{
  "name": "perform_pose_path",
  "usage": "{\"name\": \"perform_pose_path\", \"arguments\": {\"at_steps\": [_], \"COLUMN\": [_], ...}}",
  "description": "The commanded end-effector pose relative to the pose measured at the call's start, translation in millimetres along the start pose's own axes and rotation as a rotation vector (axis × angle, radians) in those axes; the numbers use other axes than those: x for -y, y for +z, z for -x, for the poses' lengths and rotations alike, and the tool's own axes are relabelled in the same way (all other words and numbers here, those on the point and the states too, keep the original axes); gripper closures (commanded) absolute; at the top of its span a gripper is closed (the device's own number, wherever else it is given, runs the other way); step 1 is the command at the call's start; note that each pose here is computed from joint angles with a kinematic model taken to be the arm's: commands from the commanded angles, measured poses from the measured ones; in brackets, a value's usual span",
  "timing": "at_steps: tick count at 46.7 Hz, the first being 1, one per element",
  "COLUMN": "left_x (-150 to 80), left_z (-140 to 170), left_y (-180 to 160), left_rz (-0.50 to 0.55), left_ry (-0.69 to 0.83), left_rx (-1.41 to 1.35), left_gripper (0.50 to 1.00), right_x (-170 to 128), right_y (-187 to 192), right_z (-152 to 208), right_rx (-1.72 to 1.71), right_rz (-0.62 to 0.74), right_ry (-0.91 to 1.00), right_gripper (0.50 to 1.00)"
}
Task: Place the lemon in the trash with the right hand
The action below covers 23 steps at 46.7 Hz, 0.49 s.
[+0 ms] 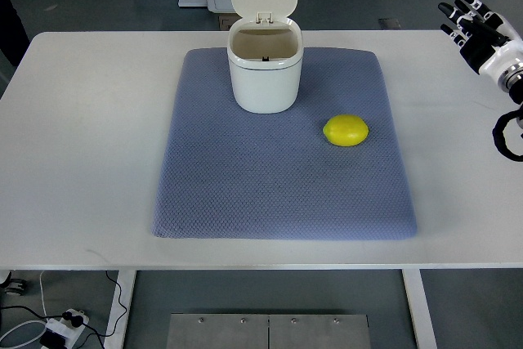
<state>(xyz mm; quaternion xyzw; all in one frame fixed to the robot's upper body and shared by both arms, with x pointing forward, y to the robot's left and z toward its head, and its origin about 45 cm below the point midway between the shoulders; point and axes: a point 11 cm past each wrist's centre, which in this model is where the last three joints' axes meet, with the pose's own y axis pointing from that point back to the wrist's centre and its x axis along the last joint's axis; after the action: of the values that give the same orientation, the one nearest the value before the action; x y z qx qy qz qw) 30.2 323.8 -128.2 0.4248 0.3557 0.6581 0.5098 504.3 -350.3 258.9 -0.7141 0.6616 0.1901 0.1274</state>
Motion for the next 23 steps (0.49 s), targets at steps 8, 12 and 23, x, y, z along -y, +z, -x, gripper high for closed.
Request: {"name": "perform_pose_path", "arguments": {"at_steps": [8,12,23], "left_x": [0,0,0], "left_z": [0,0,0], "left_y": [0,0,0], "left_rz": [0.0,0.0,0.0], "left_ry": [0.0,0.0,0.0], "left_rx": [0.0,0.0,0.0], "left_gripper": [0.5,0.5,0.5], "right_x": [-1,7,9], "right_y": [-15,-32,-40], "right_z": [-8,5,8], "right_rx": [-0.018,-0.023,-0.027], "right_rz": [-0.027,-0.052,-0.067], "right_ry": [0.03,0.014,0.02], "right_gripper": [0.5,0.5,0.5]}}
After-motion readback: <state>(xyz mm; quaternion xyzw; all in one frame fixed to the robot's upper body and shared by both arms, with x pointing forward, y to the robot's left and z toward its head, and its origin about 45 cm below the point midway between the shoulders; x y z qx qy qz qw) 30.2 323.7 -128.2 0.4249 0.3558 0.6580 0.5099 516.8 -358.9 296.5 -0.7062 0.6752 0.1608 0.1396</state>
